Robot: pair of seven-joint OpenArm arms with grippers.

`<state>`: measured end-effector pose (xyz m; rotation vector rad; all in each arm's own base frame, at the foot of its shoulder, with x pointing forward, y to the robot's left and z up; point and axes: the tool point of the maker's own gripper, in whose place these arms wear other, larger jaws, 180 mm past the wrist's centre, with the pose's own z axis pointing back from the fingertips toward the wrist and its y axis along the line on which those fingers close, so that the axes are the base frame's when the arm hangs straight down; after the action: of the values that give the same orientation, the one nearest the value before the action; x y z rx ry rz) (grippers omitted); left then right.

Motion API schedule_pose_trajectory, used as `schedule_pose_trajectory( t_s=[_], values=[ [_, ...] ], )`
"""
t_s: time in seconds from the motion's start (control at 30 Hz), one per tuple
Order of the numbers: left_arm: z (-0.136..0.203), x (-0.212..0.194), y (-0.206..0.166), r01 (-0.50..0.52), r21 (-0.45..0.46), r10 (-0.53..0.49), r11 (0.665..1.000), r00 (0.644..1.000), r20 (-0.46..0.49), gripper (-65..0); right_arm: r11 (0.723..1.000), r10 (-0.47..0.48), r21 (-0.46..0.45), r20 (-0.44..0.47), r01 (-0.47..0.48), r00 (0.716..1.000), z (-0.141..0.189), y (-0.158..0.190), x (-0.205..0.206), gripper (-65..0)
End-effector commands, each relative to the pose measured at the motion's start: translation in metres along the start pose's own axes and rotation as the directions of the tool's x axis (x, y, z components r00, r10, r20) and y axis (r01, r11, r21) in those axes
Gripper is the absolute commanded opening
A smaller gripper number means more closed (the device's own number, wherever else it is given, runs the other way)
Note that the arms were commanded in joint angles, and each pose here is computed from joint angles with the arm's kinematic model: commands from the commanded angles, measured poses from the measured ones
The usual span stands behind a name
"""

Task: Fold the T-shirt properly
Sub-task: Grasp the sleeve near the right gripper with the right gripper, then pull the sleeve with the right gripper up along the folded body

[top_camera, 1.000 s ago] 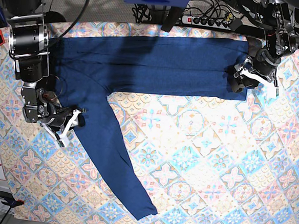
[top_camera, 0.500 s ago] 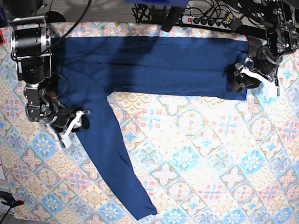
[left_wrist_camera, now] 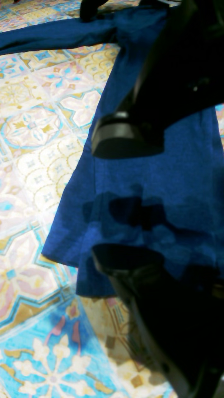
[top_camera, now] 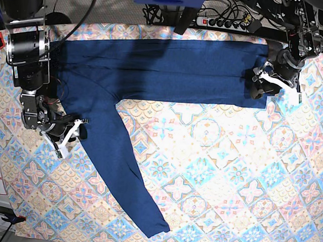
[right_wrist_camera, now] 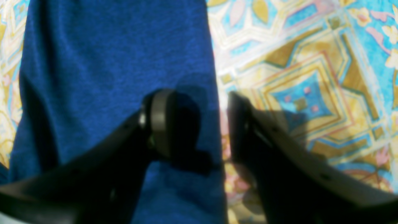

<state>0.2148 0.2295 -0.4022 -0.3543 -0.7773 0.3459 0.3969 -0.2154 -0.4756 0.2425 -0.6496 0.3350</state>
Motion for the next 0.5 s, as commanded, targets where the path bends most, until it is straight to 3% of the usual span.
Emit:
schedule_pose_trajectory(
  t_s=[0.0, 0.07, 0.13, 0.33, 0.47],
  values=[
    [0.003, 0.012, -0.004, 0.011, -0.015, -0.010, 1.000, 0.999, 0.037, -23.5, 0.999, 0.048, 0.017, -0.036, -0.047, 0.998, 0.000, 0.004, -0.003, -39.9],
    [0.002, 0.012, -0.004, 0.010, -0.016, -0.009, 1.000, 0.999, 0.038, -23.5, 0.993, 0.113, 0.054, -0.090, -0.108, 0.990, -0.006, 0.020, -0.017, -40.6],
    [0.002, 0.012, -0.004, 0.010, -0.016, -0.009, 1.000, 0.999, 0.039, -23.5, 0.984, 0.158, 0.099, -0.081, -0.150, 0.984, -0.014, 0.044, -0.014, -44.8],
    [0.002, 0.013, -0.004, 0.008, -0.016, -0.008, 1.000, 0.999, 0.045, -23.5, 0.981, 0.166, 0.124, -0.111, -0.152, 0.980, -0.017, 0.056, -0.025, -65.0],
    [-0.001, 0.021, -0.007, 0.011, -0.023, -0.010, 1.000, 0.998, 0.062, -23.5, 0.972, 0.201, 0.135, -0.065, -0.191, 0.977, -0.015, 0.066, -0.005, -64.5]
  ],
)
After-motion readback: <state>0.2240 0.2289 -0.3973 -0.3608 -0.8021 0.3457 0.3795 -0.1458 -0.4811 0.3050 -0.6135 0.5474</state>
